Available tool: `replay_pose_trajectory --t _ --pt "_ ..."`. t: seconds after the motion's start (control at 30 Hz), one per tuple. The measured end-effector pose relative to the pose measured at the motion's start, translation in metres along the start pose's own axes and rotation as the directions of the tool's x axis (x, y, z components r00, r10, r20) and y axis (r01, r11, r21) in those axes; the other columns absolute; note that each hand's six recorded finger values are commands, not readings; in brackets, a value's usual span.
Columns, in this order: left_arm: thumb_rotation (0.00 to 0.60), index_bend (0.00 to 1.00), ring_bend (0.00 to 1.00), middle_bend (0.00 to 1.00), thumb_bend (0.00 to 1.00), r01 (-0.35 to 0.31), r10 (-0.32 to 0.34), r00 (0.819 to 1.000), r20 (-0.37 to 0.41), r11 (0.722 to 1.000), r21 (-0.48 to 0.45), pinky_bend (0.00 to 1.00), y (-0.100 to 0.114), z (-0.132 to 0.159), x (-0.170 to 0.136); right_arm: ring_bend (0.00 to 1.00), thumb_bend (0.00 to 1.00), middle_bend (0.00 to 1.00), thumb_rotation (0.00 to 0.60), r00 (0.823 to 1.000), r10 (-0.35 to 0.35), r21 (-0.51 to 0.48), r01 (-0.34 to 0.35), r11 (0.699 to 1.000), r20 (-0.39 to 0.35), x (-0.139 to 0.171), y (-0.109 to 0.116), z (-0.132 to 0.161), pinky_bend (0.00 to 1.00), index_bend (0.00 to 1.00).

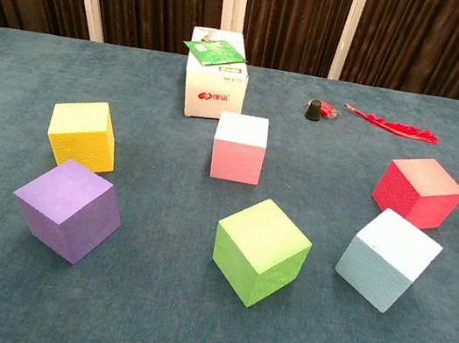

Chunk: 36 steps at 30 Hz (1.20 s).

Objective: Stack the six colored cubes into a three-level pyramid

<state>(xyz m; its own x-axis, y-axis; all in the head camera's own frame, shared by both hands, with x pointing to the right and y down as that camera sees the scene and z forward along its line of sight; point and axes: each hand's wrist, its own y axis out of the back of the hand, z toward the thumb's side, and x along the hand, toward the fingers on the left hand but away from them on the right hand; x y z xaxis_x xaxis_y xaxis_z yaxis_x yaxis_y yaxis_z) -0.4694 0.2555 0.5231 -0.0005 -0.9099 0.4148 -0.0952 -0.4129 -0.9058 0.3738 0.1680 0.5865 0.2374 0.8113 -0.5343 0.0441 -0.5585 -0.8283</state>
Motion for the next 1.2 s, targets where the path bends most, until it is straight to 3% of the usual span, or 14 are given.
replay_pose_trajectory --t 0.27,0.57,0.87,1.2 --pt "0.6 0.06 0.0 0.0 0.38 -0.001 0.001 1.0 -0.013 1.0 -0.009 0.0 0.002 -0.002 0.0 0.0 0.23 0.02 0.6 0.991 0.13 -0.004 -0.13 0.992 -0.022 -0.059 -0.012 0.024 0.0 0.06" --pt "0.6 0.06 0.0 0.0 0.38 -0.001 0.0 0.999 -0.048 1.0 -0.009 0.0 0.001 -0.008 0.006 0.0 0.23 0.02 0.6 0.979 0.196 0.072 -0.193 0.979 -0.048 -0.112 -0.022 0.051 0.0 0.06" --pt "0.6 0.06 0.0 0.0 0.38 -0.014 0.014 0.997 -0.074 1.0 -0.009 0.0 0.004 -0.013 0.008 0.0 0.23 0.03 0.6 0.964 0.263 0.1 -0.259 0.961 -0.029 -0.141 -0.029 0.063 0.0 0.08" --pt "0.6 0.06 0.0 0.0 0.38 -0.006 0.005 0.997 -0.08 1.0 -0.006 0.0 0.002 -0.013 0.01 0.0 0.24 0.13 0.6 0.949 0.314 0.127 -0.312 0.942 0.002 -0.156 -0.03 0.067 0.0 0.19"
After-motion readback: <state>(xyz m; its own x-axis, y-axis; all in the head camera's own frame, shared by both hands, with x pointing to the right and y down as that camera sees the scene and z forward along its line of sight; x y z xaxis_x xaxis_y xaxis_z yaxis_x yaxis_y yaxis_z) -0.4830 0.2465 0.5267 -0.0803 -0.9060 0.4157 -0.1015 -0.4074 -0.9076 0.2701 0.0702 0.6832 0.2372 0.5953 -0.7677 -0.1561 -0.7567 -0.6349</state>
